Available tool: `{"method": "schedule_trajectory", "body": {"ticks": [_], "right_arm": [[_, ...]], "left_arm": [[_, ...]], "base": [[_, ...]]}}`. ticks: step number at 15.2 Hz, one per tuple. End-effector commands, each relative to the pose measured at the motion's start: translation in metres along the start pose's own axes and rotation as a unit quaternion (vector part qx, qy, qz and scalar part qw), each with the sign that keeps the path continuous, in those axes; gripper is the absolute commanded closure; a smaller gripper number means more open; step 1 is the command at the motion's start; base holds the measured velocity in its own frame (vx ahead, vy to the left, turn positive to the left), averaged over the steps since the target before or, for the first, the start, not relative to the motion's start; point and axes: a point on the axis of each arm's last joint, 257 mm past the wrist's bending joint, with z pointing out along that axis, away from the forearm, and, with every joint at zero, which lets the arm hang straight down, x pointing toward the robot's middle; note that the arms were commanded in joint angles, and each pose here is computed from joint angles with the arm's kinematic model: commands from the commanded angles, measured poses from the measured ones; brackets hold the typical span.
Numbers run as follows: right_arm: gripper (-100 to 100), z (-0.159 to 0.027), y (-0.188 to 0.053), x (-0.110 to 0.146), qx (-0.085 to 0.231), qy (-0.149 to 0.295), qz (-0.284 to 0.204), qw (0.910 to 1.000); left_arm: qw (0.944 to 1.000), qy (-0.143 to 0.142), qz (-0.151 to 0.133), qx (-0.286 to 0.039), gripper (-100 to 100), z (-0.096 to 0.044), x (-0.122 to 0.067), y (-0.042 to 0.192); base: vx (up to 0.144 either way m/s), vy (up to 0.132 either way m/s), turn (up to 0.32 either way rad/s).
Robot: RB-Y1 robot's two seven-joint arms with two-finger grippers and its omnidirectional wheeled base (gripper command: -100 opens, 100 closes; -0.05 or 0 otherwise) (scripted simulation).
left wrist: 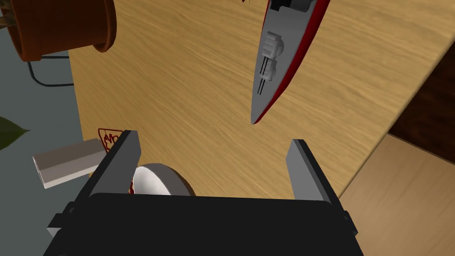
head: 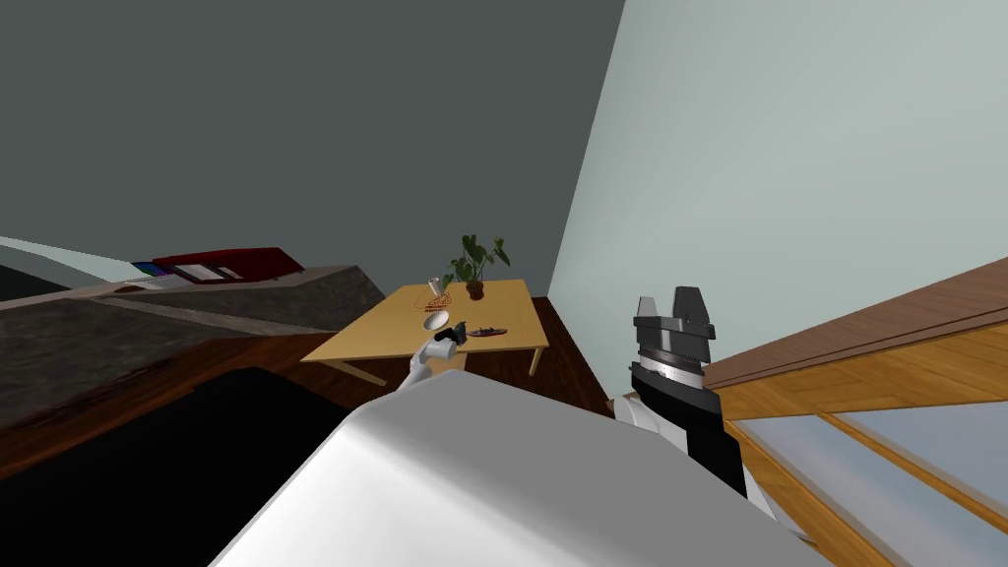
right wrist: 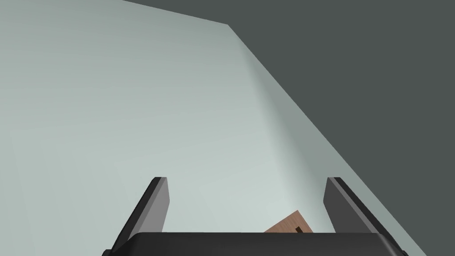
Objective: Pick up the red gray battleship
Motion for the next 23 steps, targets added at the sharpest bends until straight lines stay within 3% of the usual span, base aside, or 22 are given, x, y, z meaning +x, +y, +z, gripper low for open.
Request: {"method": "schedule_trajectory", "body": {"ticks": [1,11,23], "right_arm": [[0,0.000,0.000,0.000,0.000,0.000,0.000,1.0000],[0,0.000,0.000,0.000,0.000,0.000,0.000,1.0000],[0,0.000,0.000,0.000,0.000,0.000,0.000,1.0000]], "left_arm": [[0.9997,-0.005,-0.010,-0.021,-100,0.004,-0.004,0.008],[0.9902,-0.037,-0.061,-0.120,-100,0.017,-0.022,0.033],[0.9696,-0.083,-0.107,-0.204,-100,0.019,-0.042,0.035]], "base": [[0.011,-0.022,-0.055],[0.022,-0.043,-0.060],[0.033,-0.059,-0.050]]}}
